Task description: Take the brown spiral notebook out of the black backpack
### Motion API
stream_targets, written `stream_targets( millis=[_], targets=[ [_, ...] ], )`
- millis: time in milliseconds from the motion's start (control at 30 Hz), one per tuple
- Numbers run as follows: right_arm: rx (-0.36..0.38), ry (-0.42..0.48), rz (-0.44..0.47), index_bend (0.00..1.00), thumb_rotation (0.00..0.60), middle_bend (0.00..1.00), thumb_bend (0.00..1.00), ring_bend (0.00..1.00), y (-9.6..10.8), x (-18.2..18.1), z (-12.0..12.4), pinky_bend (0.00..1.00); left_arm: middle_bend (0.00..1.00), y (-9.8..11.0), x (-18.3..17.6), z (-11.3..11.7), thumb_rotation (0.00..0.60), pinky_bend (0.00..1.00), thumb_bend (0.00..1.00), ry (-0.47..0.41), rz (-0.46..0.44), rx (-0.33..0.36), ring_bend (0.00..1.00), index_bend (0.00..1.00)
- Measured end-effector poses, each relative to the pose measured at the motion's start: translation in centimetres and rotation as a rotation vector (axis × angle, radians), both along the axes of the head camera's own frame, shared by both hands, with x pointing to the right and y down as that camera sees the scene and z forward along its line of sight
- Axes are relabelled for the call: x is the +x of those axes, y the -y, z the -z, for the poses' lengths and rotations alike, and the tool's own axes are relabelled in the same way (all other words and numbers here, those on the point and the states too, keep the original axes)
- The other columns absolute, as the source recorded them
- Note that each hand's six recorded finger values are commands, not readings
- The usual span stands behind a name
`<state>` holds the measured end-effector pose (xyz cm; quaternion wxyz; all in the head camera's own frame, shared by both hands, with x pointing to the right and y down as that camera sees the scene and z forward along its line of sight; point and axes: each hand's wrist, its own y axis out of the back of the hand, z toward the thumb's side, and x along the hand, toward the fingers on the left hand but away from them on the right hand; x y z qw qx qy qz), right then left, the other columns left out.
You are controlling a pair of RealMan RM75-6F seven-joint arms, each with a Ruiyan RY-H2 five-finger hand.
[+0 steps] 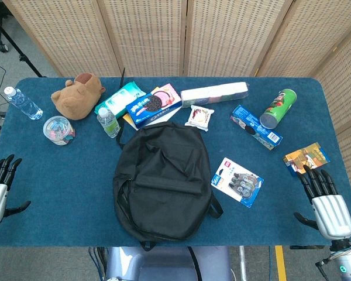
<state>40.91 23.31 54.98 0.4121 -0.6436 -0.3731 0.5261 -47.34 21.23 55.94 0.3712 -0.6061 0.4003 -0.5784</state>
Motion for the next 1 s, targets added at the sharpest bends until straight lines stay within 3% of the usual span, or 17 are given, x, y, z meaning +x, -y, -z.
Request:
stream_targets(
  millis=[133, 267, 633, 800, 1000],
  targets=[
    [-0.035, 0.049, 0.035, 0.05, 0.600, 0.00, 0.00, 0.00, -0.5, -1.1, -0.3, 0.00, 0.00, 0.0, -0.2, 0.3, 0.600, 0.00, 0.00, -0.002, 0.008, 0.013, 0.00, 0.00],
    [-0.105, 0.156, 0.080, 0.10, 0.600, 0.05, 0.00, 0.00, -1.2, -2.9, -0.9, 0.00, 0.00, 0.1, -0.5, 0.5, 0.600, 0.00, 0.00, 0.000, 0.019, 0.023, 0.00, 0.00],
    [-0.377, 0.393, 0.404, 0.13, 0.600, 0.08, 0.00, 0.00, -2.3, -12.0, -4.0, 0.00, 0.00, 0.2, -0.8, -0.4, 0.600, 0.00, 0.00, 0.026, 0.027, 0.009, 0.00, 0.00],
    [-0.443, 0.436, 0.543, 0.15, 0.600, 0.10, 0.00, 0.00, -2.4, -17.0, -5.5, 0.00, 0.00, 0.3, -1.2, -0.5, 0.600, 0.00, 0.00, 0.032, 0.042, 0.008, 0.00, 0.00],
    [-0.462, 0.433, 0.617, 0.16, 0.600, 0.12, 0.00, 0.00, -2.7, -20.8, -7.0, 0.00, 0.00, 0.5, -1.5, -0.9, 0.600, 0.00, 0.00, 0.036, 0.051, -0.005, 0.00, 0.00]
  ],
)
